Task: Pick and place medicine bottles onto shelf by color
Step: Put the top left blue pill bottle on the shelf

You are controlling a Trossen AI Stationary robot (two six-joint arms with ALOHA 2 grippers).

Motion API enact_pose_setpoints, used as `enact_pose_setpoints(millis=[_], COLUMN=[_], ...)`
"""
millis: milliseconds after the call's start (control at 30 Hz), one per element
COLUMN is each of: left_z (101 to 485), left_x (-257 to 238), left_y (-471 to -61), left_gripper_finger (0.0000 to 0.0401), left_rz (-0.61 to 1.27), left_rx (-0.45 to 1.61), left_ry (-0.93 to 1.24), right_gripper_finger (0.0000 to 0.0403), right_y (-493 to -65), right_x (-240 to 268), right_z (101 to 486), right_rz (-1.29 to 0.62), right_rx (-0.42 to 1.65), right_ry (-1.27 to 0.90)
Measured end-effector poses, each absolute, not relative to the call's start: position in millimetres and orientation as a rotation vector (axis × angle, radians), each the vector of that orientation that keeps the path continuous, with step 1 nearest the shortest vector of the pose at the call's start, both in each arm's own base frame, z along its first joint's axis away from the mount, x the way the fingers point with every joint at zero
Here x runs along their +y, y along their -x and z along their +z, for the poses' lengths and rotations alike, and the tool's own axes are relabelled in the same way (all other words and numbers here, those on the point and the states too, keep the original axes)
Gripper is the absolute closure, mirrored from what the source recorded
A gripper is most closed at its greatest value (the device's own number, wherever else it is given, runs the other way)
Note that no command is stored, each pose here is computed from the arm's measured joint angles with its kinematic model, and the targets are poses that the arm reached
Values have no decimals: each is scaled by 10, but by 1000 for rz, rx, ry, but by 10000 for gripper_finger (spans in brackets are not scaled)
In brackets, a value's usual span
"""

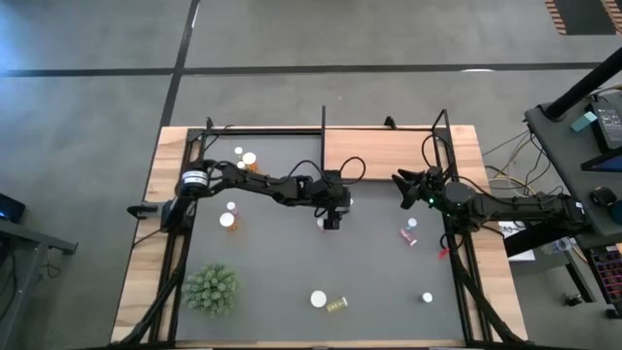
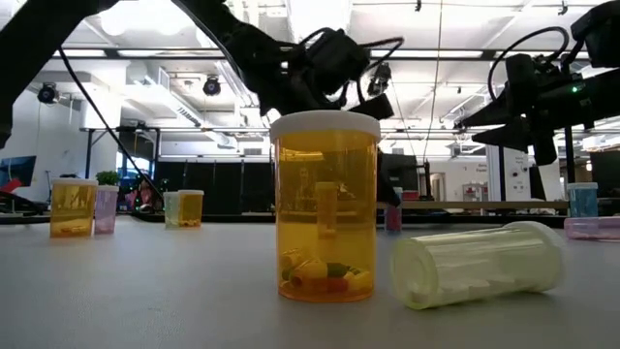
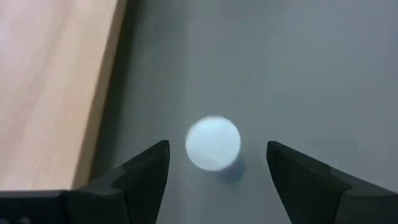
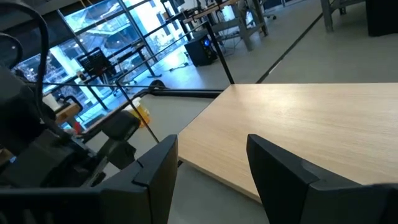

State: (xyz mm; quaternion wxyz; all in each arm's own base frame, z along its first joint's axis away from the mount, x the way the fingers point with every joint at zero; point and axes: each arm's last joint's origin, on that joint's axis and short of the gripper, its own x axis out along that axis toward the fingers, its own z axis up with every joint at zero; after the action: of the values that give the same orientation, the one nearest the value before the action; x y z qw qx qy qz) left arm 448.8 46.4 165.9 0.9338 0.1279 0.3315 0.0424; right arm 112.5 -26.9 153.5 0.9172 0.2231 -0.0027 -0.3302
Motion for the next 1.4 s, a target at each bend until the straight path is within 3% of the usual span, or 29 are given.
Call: enact_pose_setpoints(millis=[267,833,1167,1400], left_z=[1653,1664,1851,2127], left_x=[497,498,525,844], left_y=[-4490,-4496,-4589,-4634], left_gripper_finger=[163,290,300,301], left_rz=[94,93,106,179], left_rx=[677,673,614,628], left_ry=[-257,-260,-259,-201], right_gripper_finger=[220,220,220,220], right_y=[-1126,-1126,-1126,-1126], right_x=[-269,-269,-269,-269], right_z=[1534,1535,1535,1536], right_rz=[-679,-679,-679,-679], right_rx=[-6,-6,-6,-6], right_ry=[-459,-459,-459,-459])
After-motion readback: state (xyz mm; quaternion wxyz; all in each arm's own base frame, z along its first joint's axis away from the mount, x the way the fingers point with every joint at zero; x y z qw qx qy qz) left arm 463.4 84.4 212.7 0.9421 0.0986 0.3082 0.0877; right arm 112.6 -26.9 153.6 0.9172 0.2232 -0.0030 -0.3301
